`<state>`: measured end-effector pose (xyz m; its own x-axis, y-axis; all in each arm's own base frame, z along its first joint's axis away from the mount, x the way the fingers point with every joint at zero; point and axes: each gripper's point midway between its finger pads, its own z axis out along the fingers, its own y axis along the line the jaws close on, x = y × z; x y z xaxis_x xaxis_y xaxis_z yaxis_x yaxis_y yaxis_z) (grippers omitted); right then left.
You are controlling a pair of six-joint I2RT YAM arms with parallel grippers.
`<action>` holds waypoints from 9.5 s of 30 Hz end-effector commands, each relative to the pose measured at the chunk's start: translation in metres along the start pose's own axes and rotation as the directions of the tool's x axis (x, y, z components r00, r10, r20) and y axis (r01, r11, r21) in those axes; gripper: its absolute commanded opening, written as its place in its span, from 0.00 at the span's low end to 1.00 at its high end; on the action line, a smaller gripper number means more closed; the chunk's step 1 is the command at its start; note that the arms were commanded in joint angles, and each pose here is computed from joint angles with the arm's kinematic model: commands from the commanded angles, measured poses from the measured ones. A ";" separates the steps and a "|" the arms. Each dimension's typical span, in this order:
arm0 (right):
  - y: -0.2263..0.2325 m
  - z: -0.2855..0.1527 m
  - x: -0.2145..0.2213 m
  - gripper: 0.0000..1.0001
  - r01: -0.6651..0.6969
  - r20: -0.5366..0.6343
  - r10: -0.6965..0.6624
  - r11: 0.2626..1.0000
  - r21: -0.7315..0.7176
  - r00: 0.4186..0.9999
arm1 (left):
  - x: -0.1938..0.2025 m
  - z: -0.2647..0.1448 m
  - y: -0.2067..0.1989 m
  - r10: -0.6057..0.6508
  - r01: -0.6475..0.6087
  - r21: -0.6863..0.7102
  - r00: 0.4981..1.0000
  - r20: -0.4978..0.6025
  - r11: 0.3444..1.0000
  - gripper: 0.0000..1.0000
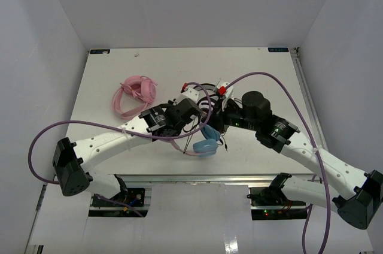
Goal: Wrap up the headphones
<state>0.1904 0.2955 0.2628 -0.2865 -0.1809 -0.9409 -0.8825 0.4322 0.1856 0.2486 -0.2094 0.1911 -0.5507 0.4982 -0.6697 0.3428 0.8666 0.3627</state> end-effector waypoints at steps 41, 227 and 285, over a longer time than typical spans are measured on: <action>0.104 0.030 0.086 0.13 -0.091 0.065 0.107 0.973 -0.213 0.992 | -0.051 -0.024 0.068 -0.577 0.600 -0.106 0.795 0.185 0.793 0.00; -0.010 -0.032 0.116 0.08 -0.145 0.301 0.042 0.933 0.329 0.953 | -0.020 -0.070 -0.070 0.435 -0.767 0.561 0.640 0.633 0.313 0.00; -0.097 0.056 0.191 0.08 -0.086 0.084 0.048 0.834 0.545 0.995 | 0.066 0.164 -0.032 0.699 -0.707 0.479 0.675 0.236 0.521 0.00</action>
<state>0.2183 0.2617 0.0250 -0.3701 -0.1510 -0.9167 -0.5546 0.8275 0.0876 0.3129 -0.2477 0.0369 0.0543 0.8712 -0.4879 0.9565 0.0949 0.2759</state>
